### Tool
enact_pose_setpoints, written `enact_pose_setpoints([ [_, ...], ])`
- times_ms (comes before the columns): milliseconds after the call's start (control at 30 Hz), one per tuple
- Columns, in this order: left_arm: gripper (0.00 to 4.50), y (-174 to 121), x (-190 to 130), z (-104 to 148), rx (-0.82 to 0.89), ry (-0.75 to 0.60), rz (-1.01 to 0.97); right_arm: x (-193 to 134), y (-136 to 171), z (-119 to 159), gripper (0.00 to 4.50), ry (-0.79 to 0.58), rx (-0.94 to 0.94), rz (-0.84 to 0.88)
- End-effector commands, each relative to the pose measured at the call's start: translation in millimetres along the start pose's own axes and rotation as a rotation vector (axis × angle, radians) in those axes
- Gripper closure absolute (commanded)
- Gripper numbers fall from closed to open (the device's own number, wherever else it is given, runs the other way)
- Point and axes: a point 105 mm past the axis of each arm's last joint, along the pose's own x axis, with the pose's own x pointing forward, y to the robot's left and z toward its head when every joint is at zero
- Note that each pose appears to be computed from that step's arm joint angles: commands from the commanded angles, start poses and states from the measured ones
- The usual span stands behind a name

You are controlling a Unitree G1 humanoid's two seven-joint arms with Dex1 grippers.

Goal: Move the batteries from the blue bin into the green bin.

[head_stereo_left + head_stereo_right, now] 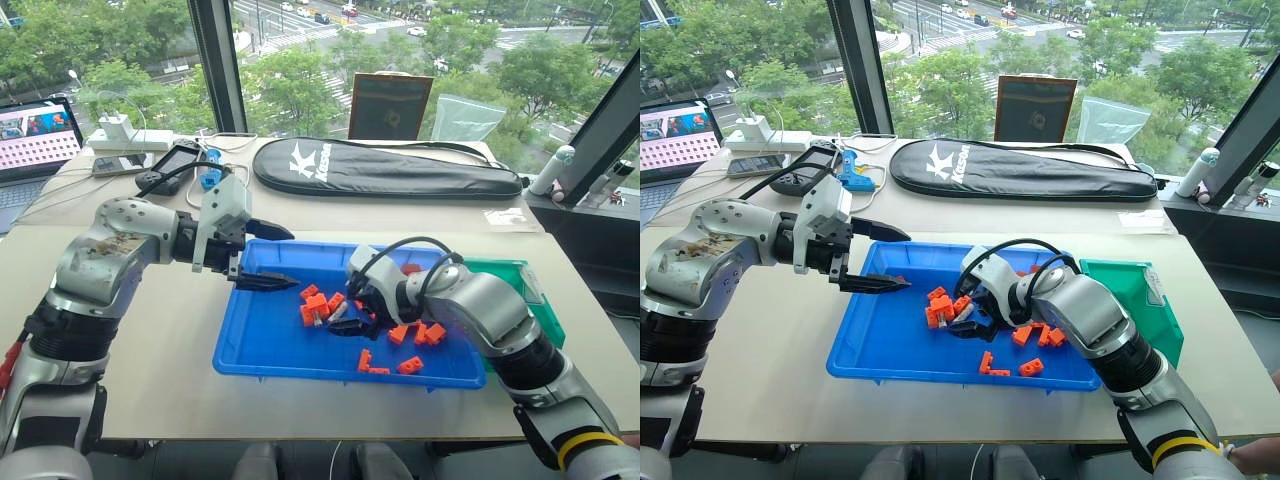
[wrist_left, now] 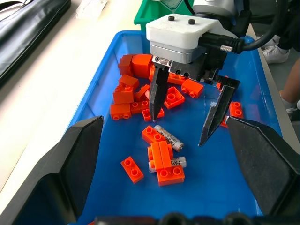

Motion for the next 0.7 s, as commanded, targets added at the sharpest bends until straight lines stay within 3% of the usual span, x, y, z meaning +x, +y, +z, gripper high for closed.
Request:
enact_pose_setpoints([
  [33, 0.00, 0, -2, 6, 0.055, 0.008, 0.002, 2, -7, -1, 0.06, 0.005, -0.013, -0.040],
  [533, 0.00, 1, -4, 7, 0.057, 0.011, 0.006, 25, -7, -5, 0.06, 0.004, 0.016, -0.040],
  [567, 0.00, 1, -4, 7, 0.057, 0.011, 0.005, 25, -7, -5, 0.58, 0.004, 0.017, -0.039],
  [700, 0.00, 1, -4, 7, 0.056, 0.013, 0.005, 23, -7, -12, 1.89, 0.018, 0.021, -0.030],
])
